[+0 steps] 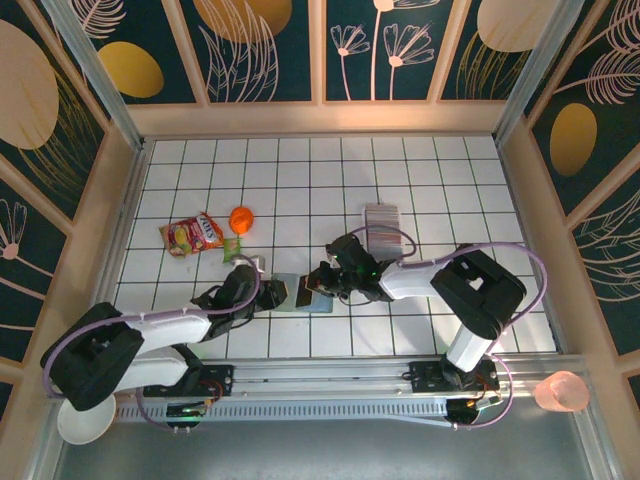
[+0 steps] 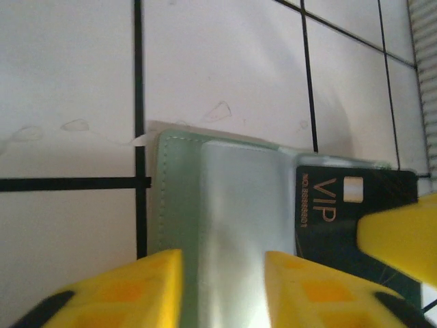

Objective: Put the credit cards into the card holder

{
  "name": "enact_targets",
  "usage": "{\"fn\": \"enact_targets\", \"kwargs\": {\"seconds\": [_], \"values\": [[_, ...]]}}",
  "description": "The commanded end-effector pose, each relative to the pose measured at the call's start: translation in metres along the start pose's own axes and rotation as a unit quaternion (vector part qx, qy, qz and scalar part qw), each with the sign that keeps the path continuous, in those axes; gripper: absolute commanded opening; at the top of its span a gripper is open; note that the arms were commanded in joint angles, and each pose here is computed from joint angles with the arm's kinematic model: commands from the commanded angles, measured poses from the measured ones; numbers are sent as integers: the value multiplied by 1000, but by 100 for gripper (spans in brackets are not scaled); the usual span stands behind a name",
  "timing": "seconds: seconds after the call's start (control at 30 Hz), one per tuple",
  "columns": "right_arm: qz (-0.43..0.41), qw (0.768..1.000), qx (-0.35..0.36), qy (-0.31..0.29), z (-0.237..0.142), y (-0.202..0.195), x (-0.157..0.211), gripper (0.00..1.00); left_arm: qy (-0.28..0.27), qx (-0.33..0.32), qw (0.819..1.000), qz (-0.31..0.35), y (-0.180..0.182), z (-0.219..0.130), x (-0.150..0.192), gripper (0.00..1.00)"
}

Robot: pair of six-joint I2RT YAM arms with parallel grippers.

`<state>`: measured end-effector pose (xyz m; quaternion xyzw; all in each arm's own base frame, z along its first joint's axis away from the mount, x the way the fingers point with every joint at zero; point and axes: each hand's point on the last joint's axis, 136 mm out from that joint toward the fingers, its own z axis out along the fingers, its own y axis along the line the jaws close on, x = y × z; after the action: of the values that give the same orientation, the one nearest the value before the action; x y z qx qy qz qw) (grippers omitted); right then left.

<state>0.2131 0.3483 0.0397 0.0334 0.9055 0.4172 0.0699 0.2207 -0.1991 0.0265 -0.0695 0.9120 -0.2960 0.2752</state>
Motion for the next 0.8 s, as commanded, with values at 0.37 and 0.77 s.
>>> {"fn": "enact_targets", "kwargs": {"seconds": [0.37, 0.77], "values": [[-4, 1000, 11, 21, 11, -10, 11, 0, -11, -76, 997, 8, 32, -7, 0, 29], [-3, 999, -41, 17, 9, 13, 9, 0, 13, -62, 998, 7, 31, -2, 11, 20]]}}
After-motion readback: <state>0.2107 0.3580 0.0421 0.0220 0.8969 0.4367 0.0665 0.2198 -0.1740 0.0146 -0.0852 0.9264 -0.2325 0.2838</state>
